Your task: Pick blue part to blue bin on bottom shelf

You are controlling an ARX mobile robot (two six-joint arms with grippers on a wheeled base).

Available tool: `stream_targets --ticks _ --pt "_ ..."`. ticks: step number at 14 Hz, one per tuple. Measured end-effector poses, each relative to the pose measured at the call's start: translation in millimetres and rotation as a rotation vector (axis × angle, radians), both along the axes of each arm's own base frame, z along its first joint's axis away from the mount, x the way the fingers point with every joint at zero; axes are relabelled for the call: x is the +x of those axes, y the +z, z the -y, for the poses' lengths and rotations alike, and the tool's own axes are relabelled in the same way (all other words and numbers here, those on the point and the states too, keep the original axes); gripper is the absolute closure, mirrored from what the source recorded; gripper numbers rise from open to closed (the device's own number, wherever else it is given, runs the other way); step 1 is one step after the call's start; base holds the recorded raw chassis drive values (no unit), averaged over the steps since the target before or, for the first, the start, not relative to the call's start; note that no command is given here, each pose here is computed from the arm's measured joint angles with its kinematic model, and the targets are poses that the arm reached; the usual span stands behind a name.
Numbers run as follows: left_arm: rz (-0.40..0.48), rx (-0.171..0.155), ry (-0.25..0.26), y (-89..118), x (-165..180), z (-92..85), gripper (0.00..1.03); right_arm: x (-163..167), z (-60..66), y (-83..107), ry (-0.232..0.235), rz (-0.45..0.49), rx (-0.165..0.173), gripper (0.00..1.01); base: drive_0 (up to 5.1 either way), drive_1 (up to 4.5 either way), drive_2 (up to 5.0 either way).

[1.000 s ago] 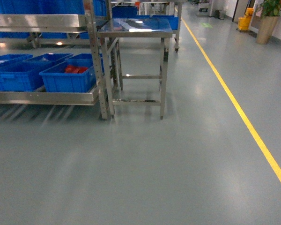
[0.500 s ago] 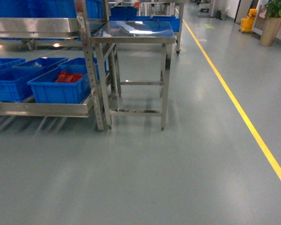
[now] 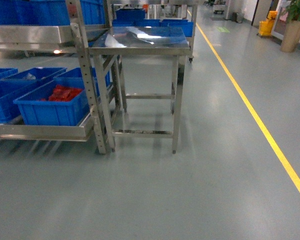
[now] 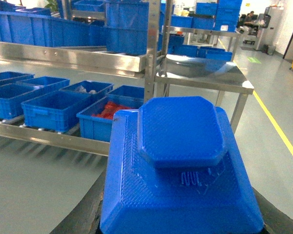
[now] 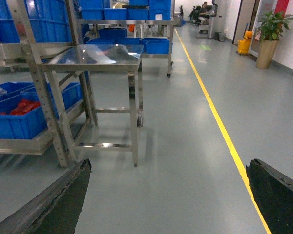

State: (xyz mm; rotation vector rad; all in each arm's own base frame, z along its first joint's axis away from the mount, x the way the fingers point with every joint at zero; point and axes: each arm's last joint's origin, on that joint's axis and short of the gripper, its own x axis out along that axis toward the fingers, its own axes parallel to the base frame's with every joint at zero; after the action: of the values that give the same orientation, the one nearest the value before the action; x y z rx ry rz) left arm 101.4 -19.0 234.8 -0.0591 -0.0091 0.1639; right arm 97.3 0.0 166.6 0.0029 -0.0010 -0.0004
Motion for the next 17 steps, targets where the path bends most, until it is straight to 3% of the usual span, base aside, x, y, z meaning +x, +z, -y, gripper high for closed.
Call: stream_targets --ticks 17 --pt "0.005 -0.002 0.0 0.4 -0.4 -0.1 0.6 0.0 0.0 -0.3 0.0 -0.002 0.0 0.03 -0.1 4.02 -4.1"
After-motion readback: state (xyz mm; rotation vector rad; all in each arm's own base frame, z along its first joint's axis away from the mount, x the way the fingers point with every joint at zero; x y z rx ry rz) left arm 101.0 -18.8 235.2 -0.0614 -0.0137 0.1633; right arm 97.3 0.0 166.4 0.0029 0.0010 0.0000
